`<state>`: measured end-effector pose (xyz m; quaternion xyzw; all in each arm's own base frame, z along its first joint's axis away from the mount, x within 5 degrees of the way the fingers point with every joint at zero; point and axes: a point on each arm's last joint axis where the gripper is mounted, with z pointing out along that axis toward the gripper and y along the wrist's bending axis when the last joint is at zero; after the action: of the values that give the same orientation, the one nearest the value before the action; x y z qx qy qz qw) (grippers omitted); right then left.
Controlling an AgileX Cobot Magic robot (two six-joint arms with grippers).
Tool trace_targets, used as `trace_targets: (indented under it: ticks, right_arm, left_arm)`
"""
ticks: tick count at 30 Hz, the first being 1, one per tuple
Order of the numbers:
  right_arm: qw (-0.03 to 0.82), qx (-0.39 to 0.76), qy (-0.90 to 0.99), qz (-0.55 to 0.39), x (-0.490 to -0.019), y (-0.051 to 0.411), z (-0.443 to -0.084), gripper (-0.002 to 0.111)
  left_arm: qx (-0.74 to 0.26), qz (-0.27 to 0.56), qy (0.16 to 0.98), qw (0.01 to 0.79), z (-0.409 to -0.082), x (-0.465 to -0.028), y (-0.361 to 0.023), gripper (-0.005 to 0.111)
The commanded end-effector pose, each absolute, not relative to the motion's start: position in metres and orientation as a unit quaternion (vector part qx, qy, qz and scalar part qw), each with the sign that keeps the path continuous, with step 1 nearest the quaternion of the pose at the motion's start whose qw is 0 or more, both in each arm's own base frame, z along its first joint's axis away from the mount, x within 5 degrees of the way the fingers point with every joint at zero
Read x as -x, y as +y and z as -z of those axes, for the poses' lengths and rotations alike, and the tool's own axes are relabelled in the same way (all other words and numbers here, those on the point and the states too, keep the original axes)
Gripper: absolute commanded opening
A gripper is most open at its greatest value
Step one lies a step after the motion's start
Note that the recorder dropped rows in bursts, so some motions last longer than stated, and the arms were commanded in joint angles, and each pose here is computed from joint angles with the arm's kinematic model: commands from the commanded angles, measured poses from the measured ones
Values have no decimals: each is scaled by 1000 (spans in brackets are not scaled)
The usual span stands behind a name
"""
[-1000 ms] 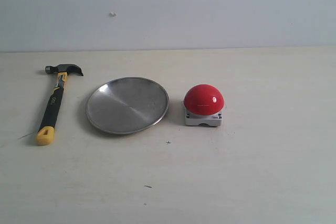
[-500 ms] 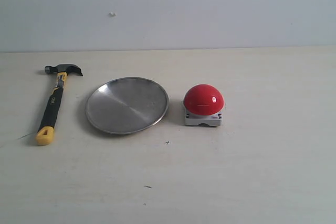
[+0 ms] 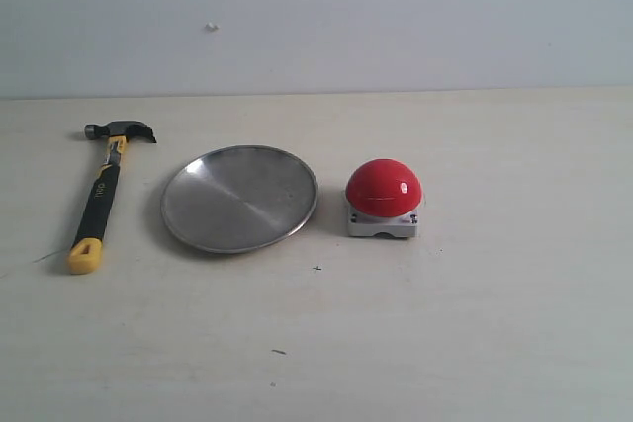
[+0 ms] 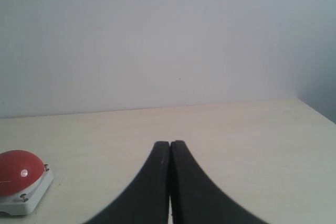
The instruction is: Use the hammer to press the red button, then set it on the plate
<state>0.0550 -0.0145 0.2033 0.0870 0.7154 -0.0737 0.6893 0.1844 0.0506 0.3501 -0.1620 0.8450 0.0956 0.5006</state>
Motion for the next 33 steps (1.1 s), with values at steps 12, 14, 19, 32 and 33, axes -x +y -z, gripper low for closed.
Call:
trace_targets:
  ticks: [12,14,19,32,33]
  right_arm:
    - [693,-88,712,76,-55,-15,-203,0]
    - [693,-88,712,76,-55,-15,-203,0]
    - [693,-88,712,76,-55,-15,-203,0]
    - [693,-88,712,76,-55,-15,-203,0]
    - [693,-88,712,76,-55,-15,-203,0]
  left_arm:
    - [156,133,932,299,-275,-322,36,0]
    - [127,143,931,312,-268,-335,35,0]
    - [78,170,951,246,-252,-378,28,0]
    - [33,82,986,142,-210,-476,-14,14]
    - [32,82,987,132,-206,-479,-14,19]
